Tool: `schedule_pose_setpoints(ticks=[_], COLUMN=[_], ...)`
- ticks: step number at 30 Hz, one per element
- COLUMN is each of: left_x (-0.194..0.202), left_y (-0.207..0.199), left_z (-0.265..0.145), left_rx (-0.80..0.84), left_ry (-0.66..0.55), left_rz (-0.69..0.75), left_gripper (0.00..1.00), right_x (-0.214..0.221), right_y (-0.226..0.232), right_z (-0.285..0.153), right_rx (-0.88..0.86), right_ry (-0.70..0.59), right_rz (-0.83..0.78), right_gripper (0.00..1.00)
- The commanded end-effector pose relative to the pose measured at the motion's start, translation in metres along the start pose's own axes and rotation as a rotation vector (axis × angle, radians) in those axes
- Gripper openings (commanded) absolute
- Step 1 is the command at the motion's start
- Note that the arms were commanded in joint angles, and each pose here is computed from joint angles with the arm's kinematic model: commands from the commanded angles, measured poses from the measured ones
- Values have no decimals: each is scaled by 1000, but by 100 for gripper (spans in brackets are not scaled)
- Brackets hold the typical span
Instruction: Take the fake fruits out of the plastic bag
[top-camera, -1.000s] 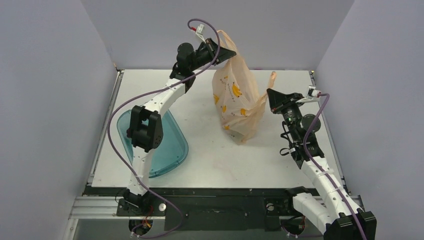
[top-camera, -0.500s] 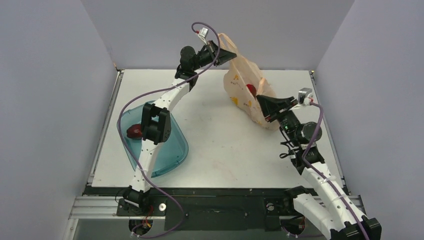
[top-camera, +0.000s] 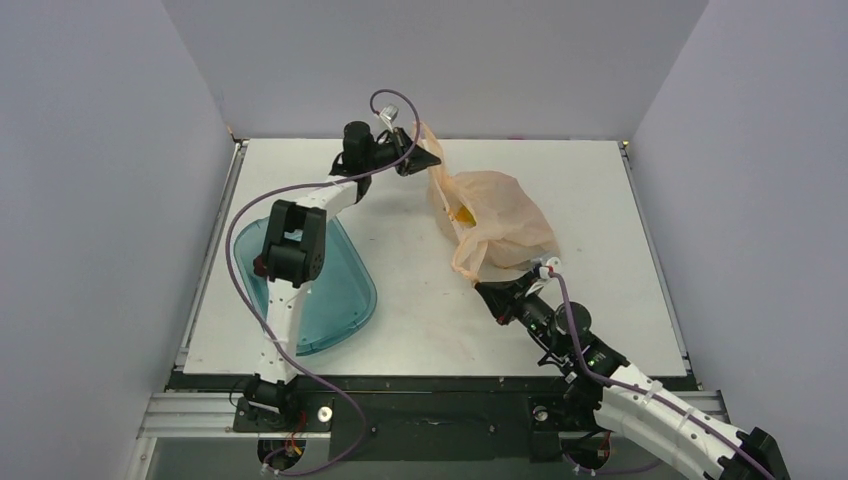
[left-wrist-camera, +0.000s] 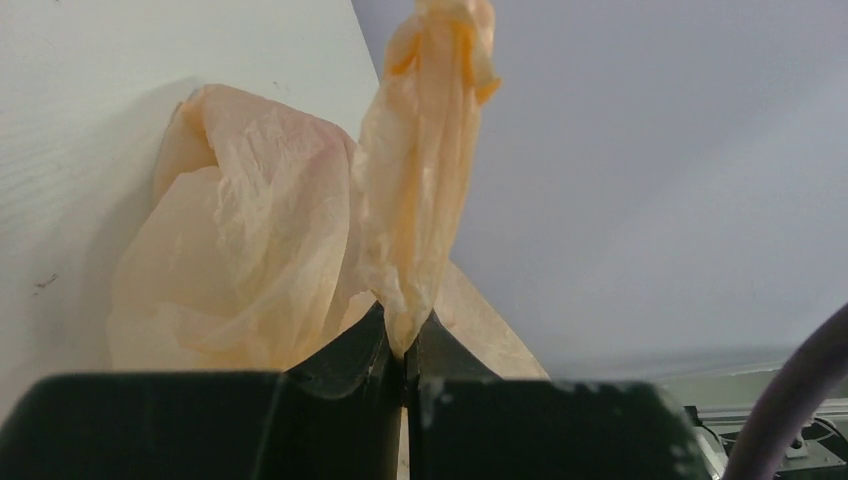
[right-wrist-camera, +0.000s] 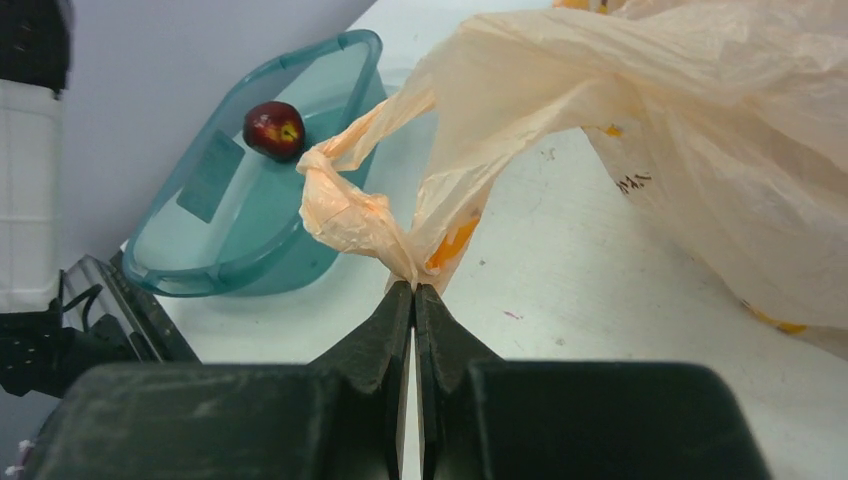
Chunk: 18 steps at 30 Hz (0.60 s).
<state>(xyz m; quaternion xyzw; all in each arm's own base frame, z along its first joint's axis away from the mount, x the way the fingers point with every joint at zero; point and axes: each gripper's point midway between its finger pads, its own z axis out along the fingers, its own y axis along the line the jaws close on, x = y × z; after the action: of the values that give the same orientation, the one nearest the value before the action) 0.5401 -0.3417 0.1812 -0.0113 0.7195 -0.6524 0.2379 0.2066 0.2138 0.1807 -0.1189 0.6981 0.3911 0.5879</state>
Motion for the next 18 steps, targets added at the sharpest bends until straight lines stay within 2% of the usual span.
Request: schedule_pose_setpoints(ticks=[1,2,5,6,7,8,9,10,11,12,13,14,15,16,18], left_x=[-18,-15,-18,-11,-13,-4,-3,2,7,7,23,24,37,40,62], left_y=[-81,-74,-87,-76,-91,-75,-81,-89,-74,-77,-68,-71,-72,-70,-68], left_z=[-23,-26,-38,-42,-48,-55,-65,-77,-87,-100,-105,-118,-118,-133,-141], left_rx=[65,42,-7,-58,-78,-153,-220,-261,-372,-443,-501,-569,-601,-677,-731], left_ry=[-46,-46,-74,-61,-86,-70,-93,-104,-117,-165,-148,-213,-227,-309,-396], left_rz=[223,220,249,249,277,265,287,286,260,268,247,255,239,239,193], left_gripper=[3,5,23,26,32,35,40,42,44,45,46,47,49,49,50], right_x=[2,5,12,15,14,16,14,15,14,14,12,12,13,10,8], right_y=[-8,-11,-17,-20,-21,-23,-24,-26,-32,-35,-40,-43,-48,-49,-51], right_z=[-5,-7,-12,-14,-15,-17,-18,-21,-24,-28,-31,-35,-37,-42,-46], right_rx=[83,112,161,185,204,226,251,282,330,375,421,463,507,533,583], right_ry=[35,47,64,73,74,97,95,131,138,181,185,222,238,261,275], right_rz=[-14,-13,17,25,46,51,64,59,57,45,35,18,5,-10,-29], right_gripper=[0,0,0,0,0,0,0,0,0,0,0,0,0,0,0])
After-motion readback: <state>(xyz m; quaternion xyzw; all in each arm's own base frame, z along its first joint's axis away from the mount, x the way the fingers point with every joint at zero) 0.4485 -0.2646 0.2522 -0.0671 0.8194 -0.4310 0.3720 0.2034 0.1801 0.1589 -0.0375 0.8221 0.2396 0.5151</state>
